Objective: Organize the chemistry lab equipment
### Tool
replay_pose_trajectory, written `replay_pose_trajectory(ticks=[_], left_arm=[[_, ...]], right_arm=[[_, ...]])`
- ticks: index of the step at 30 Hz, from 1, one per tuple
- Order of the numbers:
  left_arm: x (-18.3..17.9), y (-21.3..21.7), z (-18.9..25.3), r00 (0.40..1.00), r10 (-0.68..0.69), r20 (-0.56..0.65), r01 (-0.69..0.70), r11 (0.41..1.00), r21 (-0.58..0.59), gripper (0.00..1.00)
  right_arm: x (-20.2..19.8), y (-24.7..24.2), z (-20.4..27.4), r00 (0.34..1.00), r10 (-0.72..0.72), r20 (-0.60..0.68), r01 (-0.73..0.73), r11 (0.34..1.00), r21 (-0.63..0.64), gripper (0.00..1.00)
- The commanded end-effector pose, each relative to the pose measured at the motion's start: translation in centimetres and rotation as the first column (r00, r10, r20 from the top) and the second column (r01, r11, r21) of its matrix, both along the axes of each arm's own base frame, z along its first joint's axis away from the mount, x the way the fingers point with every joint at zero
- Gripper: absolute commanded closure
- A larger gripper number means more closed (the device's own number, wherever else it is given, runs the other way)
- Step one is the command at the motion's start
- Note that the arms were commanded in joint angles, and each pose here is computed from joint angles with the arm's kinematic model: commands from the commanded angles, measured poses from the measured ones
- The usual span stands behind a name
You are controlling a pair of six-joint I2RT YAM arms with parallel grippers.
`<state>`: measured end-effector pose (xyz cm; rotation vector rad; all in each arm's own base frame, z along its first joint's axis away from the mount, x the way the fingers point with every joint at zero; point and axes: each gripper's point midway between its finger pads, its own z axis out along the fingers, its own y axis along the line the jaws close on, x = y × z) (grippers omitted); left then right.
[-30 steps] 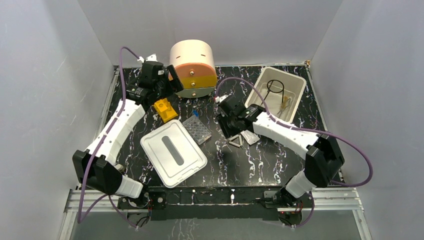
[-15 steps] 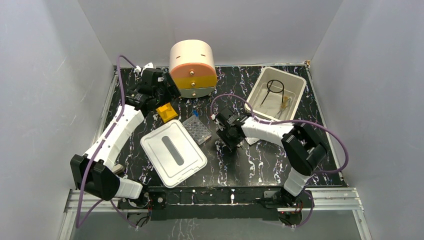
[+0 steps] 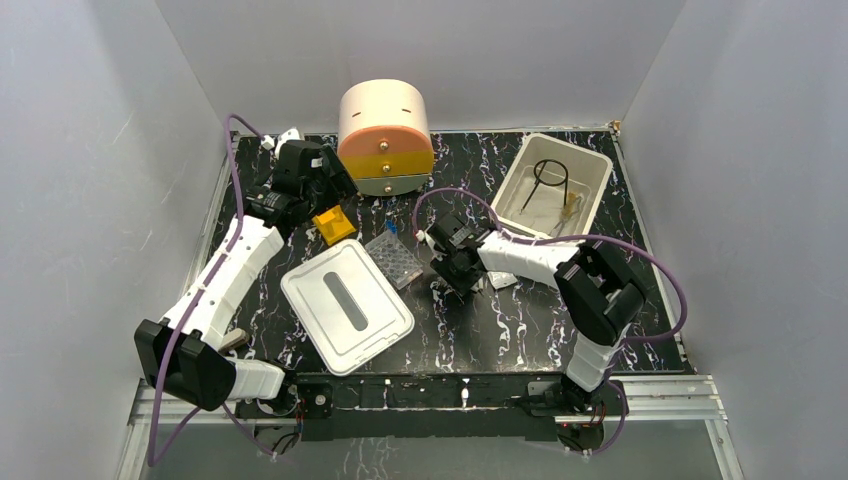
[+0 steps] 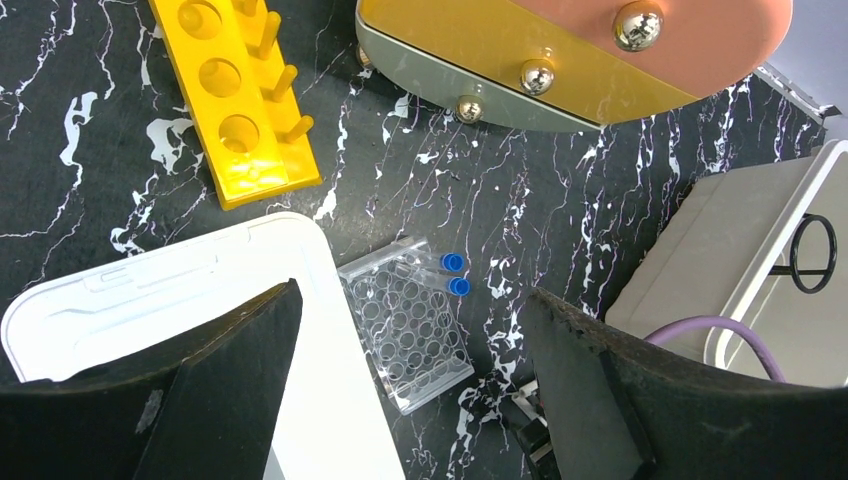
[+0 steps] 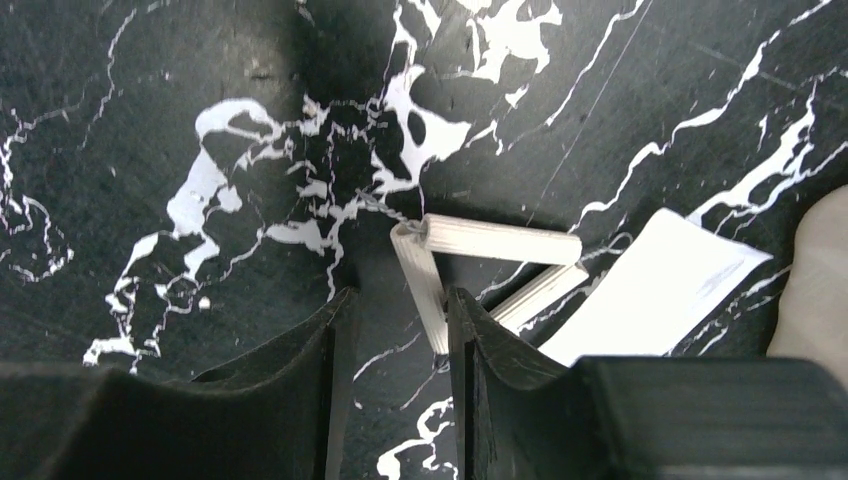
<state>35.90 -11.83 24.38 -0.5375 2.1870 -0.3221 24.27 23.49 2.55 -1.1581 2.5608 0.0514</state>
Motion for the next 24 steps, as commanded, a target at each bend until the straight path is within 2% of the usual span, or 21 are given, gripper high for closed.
replay_pose_trajectory(ticks=[1, 7, 14, 19, 24], left_arm=[[-0.5, 0.5, 0.8, 1.0, 0.01, 0.021, -0.01, 1.0, -0.001, 0.19], [-0.4, 0.3, 0.8, 1.0, -0.007, 0.021, 0.007, 1.0, -0.001, 0.18], [-0.5, 0.3, 0.5, 1.0, -0.011, 0.016, 0.011, 1.0, -0.001, 0.17], [-0.6, 0.3, 0.4, 1.0, -0.011, 0.013, 0.011, 1.0, 0.0, 0.17], [-0.5, 0.3, 0.4, 1.0, -0.008, 0.014, 0.008, 1.0, -0.002, 0.16]], right_arm=[[1.4, 1.2, 0.1, 1.0, 0.013, 0.023, -0.014, 1.0, 0.024, 0.55], [2.7, 1.7, 2.1, 0.996, -0.012, 0.09, 0.007, 0.998, 0.056, 0.53], [1.6, 1.0, 0.4, 1.0, -0.013, 0.027, 0.013, 1.0, 0.022, 0.52], [0.6, 1.1, -0.1, 1.0, 0.01, -0.021, -0.009, 0.999, 0.045, 0.6], [0.5, 0.9, -1.1, 0.999, 0.008, -0.033, -0.007, 1.0, 0.022, 0.72]])
